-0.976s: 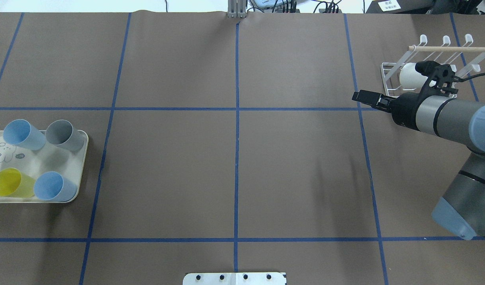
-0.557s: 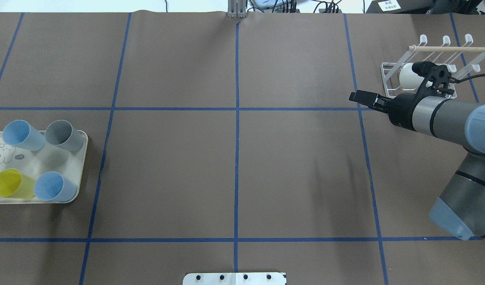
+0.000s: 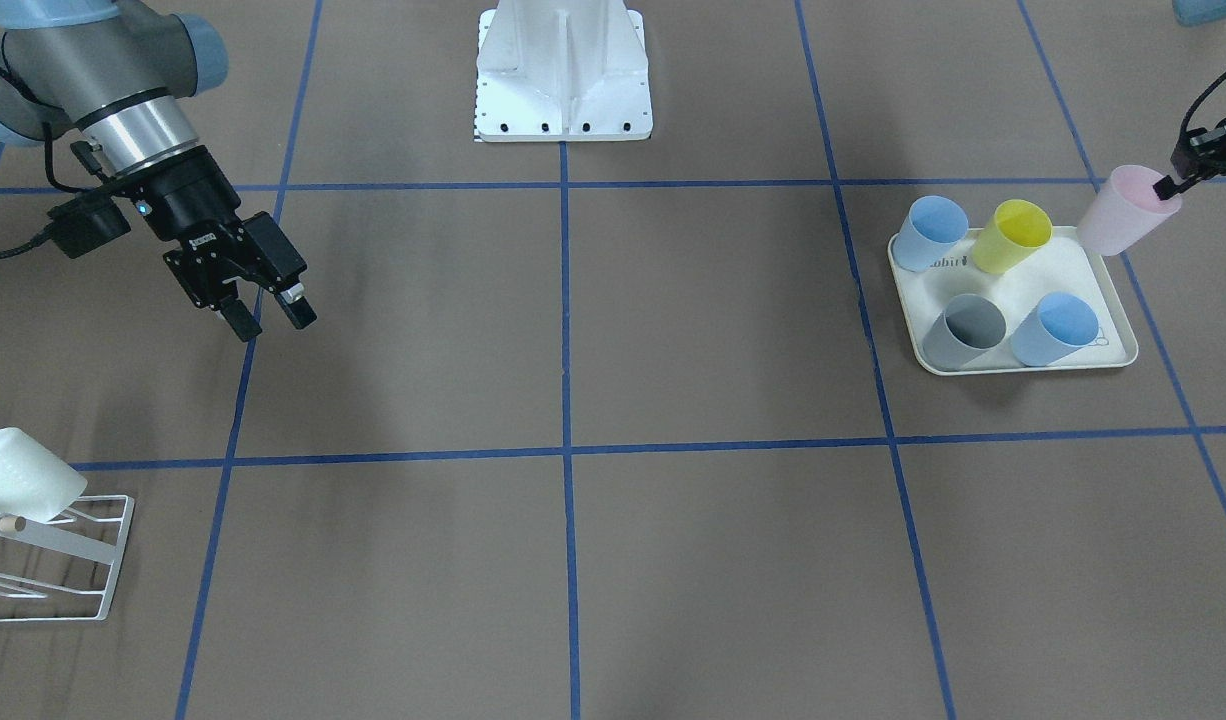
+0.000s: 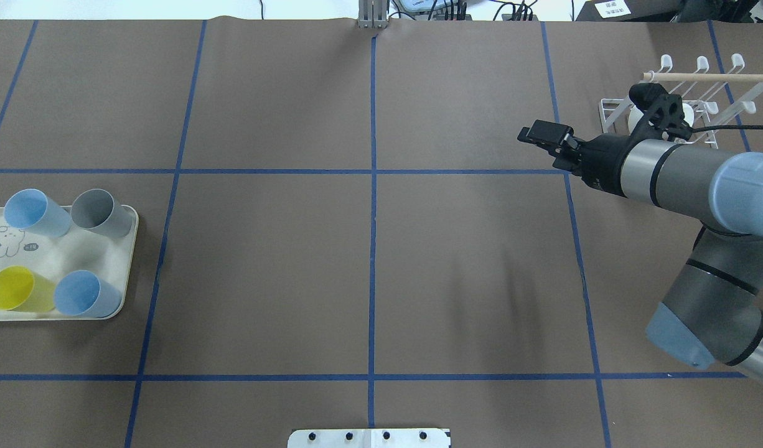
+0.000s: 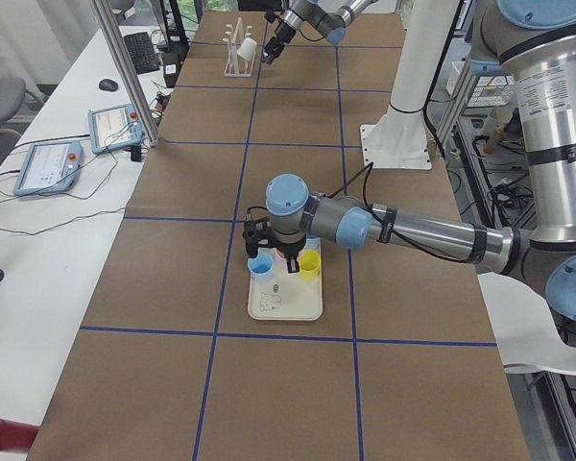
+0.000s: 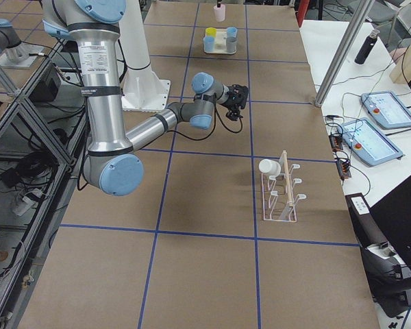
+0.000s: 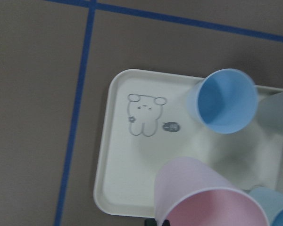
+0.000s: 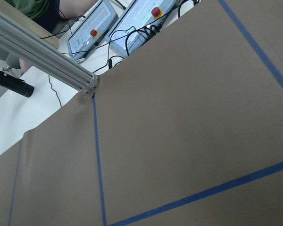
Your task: Transfer IKEA cup to right arm and place on rack
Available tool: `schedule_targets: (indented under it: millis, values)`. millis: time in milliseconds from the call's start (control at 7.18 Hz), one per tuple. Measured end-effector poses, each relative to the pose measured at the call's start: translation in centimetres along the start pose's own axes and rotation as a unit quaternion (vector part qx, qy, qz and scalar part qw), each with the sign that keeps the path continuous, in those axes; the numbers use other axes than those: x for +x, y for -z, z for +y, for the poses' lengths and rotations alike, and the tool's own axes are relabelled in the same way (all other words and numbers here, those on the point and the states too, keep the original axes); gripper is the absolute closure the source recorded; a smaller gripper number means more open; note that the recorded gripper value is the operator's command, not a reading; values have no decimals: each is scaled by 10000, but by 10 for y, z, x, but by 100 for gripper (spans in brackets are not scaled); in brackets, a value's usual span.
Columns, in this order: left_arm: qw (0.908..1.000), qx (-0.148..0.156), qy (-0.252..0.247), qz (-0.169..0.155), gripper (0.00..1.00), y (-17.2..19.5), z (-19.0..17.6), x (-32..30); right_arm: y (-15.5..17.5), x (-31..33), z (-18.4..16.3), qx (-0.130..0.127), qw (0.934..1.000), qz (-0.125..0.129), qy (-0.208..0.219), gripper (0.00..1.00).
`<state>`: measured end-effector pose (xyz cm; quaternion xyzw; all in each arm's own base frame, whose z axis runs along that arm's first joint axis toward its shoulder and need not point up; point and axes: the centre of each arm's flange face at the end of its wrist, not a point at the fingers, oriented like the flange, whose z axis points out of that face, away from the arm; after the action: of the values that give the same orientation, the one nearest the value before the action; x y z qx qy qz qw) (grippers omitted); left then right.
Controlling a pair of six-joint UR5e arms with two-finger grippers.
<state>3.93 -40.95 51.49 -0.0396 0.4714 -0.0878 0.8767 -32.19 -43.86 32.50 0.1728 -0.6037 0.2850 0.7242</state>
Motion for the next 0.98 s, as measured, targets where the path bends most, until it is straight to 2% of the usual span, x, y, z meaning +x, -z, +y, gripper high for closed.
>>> schedule_targets:
  millis: [139,279,418,557,836,976]
  values:
    - [9988,124,238,407,100,16,-11,39,-1,-21,10,-229,9989,-176,-383,0]
    - [9947,339,525,821,100,32,-21,78,1,-37,18,-486,9968,-305,-560,0]
    - [9875,494,790,1270,100,45,-29,120,6,-46,24,-739,9942,-459,-639,0]
    - [9792,477,1002,1699,100,52,-32,171,13,-52,30,-1041,9894,-702,-729,0]
    - [9589,399,1445,2408,100,53,-22,285,31,-61,38,-1698,9743,-1128,-959,0]
    - [9480,340,1516,2778,100,35,-2,332,40,-65,41,-1931,9655,-1347,-1113,0]
